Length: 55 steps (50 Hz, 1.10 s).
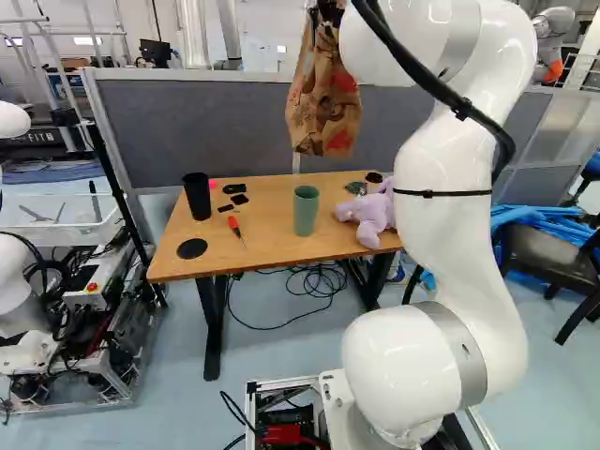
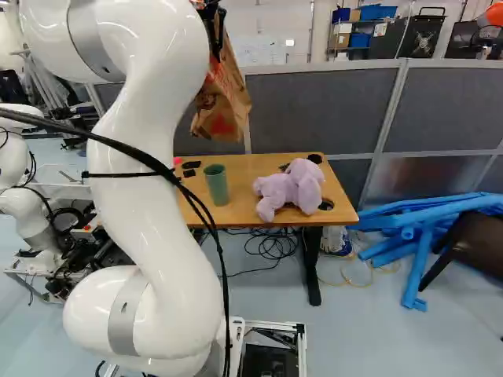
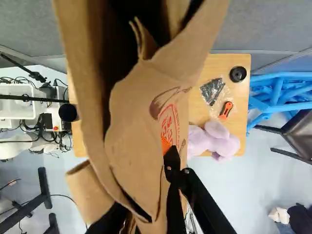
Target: Pick up the bag on the ground and place it on the table
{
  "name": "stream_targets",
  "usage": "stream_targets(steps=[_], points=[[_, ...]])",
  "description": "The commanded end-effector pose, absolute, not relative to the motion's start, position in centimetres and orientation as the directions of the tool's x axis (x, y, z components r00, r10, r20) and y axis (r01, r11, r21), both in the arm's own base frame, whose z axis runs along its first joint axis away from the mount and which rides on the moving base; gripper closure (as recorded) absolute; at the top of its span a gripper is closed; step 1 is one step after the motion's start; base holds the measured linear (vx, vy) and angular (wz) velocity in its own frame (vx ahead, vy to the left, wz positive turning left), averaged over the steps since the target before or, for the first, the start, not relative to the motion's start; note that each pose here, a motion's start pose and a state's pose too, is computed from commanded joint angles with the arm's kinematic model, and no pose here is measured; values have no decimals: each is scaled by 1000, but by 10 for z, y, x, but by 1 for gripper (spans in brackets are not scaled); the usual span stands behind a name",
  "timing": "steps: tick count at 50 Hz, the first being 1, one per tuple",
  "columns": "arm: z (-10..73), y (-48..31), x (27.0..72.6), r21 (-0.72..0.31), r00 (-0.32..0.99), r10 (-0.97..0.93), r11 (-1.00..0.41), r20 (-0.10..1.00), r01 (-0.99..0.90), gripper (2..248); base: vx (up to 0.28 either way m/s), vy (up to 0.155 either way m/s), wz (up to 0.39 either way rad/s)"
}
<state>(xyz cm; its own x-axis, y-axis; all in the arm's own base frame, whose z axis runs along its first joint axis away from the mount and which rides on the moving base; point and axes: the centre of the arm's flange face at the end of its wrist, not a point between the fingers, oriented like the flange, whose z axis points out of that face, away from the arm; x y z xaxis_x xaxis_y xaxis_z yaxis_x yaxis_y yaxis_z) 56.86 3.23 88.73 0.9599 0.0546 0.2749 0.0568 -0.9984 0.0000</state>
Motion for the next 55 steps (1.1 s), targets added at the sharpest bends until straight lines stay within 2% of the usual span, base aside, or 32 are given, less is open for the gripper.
stream_targets(steps=[27, 55], points=[[880, 38, 605, 0, 943, 60, -998, 326, 63, 229, 0, 0, 0], [840, 44, 647, 0, 952, 65, -998, 299, 68, 229, 0, 0, 0]])
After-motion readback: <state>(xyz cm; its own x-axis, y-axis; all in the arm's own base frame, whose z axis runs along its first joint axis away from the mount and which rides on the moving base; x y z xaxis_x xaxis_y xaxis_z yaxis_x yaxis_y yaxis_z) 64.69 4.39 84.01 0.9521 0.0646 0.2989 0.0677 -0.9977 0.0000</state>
